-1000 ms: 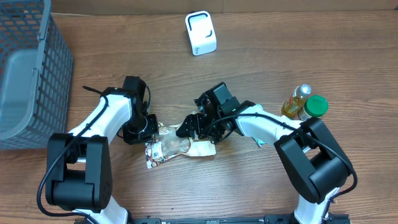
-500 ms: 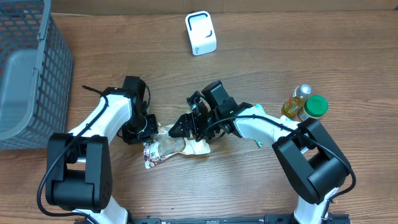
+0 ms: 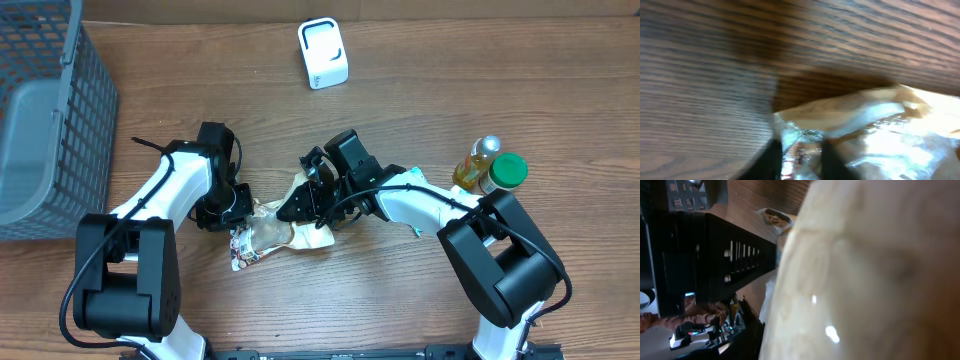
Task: Scan the item barcode
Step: 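Release the pouch with the left gripper and retract the left arm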
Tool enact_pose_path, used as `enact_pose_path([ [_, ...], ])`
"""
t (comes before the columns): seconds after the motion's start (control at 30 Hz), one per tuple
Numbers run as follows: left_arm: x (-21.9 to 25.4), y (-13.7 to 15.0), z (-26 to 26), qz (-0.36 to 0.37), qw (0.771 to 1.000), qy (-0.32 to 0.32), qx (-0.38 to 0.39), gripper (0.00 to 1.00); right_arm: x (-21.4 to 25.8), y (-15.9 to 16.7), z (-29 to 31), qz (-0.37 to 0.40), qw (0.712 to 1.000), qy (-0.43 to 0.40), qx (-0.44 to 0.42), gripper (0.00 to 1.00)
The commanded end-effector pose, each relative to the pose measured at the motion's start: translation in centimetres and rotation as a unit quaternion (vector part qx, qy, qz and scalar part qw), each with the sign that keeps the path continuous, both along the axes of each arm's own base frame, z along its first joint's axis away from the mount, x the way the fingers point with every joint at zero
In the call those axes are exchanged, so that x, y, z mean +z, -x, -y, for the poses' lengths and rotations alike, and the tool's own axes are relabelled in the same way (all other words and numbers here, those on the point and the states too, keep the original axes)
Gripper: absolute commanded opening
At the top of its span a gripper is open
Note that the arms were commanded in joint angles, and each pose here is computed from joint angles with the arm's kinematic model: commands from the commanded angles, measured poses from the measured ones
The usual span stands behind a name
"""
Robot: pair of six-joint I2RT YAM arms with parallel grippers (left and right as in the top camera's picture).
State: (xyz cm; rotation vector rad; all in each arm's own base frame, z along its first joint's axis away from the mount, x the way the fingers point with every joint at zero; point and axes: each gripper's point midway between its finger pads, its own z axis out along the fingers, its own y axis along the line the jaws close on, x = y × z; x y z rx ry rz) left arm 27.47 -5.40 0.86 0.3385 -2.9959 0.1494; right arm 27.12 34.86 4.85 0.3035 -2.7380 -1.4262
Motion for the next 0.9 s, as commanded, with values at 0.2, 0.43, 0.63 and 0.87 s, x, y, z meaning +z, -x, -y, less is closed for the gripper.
enact_pose_path([
  [0.2, 0.3, 0.9, 0.7, -0.029, 1.0, 0.008, -0.006, 0.76, -0.4, 0.3, -0.1, 0.001, 1.0, 0.002, 0.004, 0.3],
  [0.43, 5.6, -3.5, 0.9, 0.02, 1.0, 0.011, -0.015, 0.77, -0.4, 0.3, -0.1, 0.001, 1.0, 0.002, 0.004, 0.29],
  [0.63, 11.5, -9.2, -2.2, 0.117, 0.992, -0.04, 0.01, 0.83, -0.4, 0.3, -0.1, 0.001, 1.0, 0.002, 0.004, 0.28],
  [0.87, 13.3, -12.3, -8.2, 0.178, 0.975, -0.12, 0.062, 1.0, -0.5, 0.3, -0.1, 0.001, 1.0, 0.002, 0.004, 0.24],
])
